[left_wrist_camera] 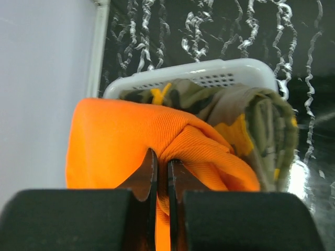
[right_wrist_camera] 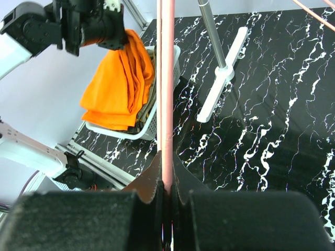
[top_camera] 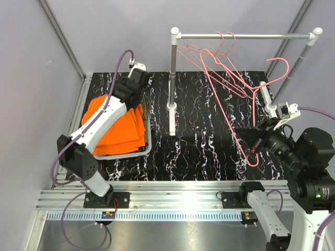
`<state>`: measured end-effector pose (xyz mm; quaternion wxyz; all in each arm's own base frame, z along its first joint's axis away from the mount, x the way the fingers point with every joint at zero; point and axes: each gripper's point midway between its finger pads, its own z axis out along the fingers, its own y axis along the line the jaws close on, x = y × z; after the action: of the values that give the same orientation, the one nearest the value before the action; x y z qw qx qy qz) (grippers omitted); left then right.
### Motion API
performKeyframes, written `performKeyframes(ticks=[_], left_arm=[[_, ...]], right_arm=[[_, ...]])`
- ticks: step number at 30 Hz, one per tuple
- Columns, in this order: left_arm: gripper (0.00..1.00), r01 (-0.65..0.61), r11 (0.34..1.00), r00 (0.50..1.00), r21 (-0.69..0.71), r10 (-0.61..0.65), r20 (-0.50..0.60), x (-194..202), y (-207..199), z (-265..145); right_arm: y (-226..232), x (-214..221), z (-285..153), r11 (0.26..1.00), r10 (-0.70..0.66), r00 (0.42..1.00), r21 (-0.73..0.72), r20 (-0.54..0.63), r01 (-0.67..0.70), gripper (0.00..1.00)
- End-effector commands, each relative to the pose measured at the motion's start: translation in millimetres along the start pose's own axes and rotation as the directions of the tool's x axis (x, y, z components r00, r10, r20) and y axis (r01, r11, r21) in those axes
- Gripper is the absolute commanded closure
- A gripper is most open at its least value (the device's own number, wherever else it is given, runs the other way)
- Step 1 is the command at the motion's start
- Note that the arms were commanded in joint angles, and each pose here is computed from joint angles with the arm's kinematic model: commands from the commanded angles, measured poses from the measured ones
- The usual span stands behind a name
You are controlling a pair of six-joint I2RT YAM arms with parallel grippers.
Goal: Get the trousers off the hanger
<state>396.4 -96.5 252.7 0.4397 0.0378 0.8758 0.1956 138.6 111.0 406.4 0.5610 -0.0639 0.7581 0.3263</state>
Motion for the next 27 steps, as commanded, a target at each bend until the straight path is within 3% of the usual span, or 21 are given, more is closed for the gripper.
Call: performKeyframes(ticks=[1, 7, 8, 10, 11, 14, 17, 18, 22, 27], left_arm=[[1.00, 0.136, 0.982, 0.989, 0.130, -0.143, 0.043, -40.2, -28.0, -4.6], [1.00, 0.182, 0.958, 0.983, 0.223, -0.183, -0.016, -44.0, -54.4, -2.1], [0.95, 0.192, 0.956, 0.981, 0.224, -0.188, -0.037, -40.3, -57.2, -0.1], [0.77, 0.186, 0.960, 0.982, 0.211, -0.173, -0.079, -30.2, -62.2, 8.5], [0.60, 0.195, 0.959, 0.979, 0.207, -0.179, -0.093, -27.3, -62.8, 11.0], [0.31, 0.239, 0.941, 0.971, 0.240, -0.225, -0.086, -35.1, -54.2, -1.6], [0.15, 0.276, 0.907, 0.960, 0.318, -0.278, -0.041, -52.0, -47.9, -25.9], [0.03, 0.289, 0.897, 0.954, 0.333, -0.298, -0.025, -56.8, -43.3, -34.3], [0.01, 0.381, 0.839, 0.898, 0.388, -0.436, 0.062, -71.5, -11.3, -75.9], [0.10, 0.495, 0.820, 0.856, 0.287, -0.516, -0.001, -34.1, 4.1, -44.1]], right_arm=[[2.4, -10.1, 1.3, 0.999, -0.038, 0.999, -0.014, 0.036, 0.038, 1.00], [-1.1, -9.0, 1.5, 0.999, -0.040, 0.999, 0.003, 0.035, 0.040, 1.00], [-2.3, -8.0, 2.4, 0.999, -0.037, 0.999, 0.006, 0.030, 0.036, 1.00], [-3.5, -7.1, 2.9, 0.999, -0.034, 0.999, 0.010, 0.028, 0.034, 1.00], [-3.8, -6.8, 2.9, 0.999, -0.036, 0.999, 0.011, 0.025, 0.035, 1.00], [-8.6, -8.7, 3.6, 0.999, -0.038, 0.999, 0.038, 0.027, 0.037, 1.00], [-23.4, -11.7, 5.1, 0.993, -0.040, 0.999, 0.116, 0.030, 0.036, 1.00], [-27.2, -12.9, 4.3, 0.989, -0.043, 0.998, 0.139, 0.034, 0.038, 1.00], [-42.8, -20.1, -1.7, 0.969, -0.075, 0.996, 0.239, 0.056, 0.059, 1.00], [-43.9, -25.6, -2.2, 0.966, -0.064, 0.996, 0.256, 0.067, 0.045, 1.00]])
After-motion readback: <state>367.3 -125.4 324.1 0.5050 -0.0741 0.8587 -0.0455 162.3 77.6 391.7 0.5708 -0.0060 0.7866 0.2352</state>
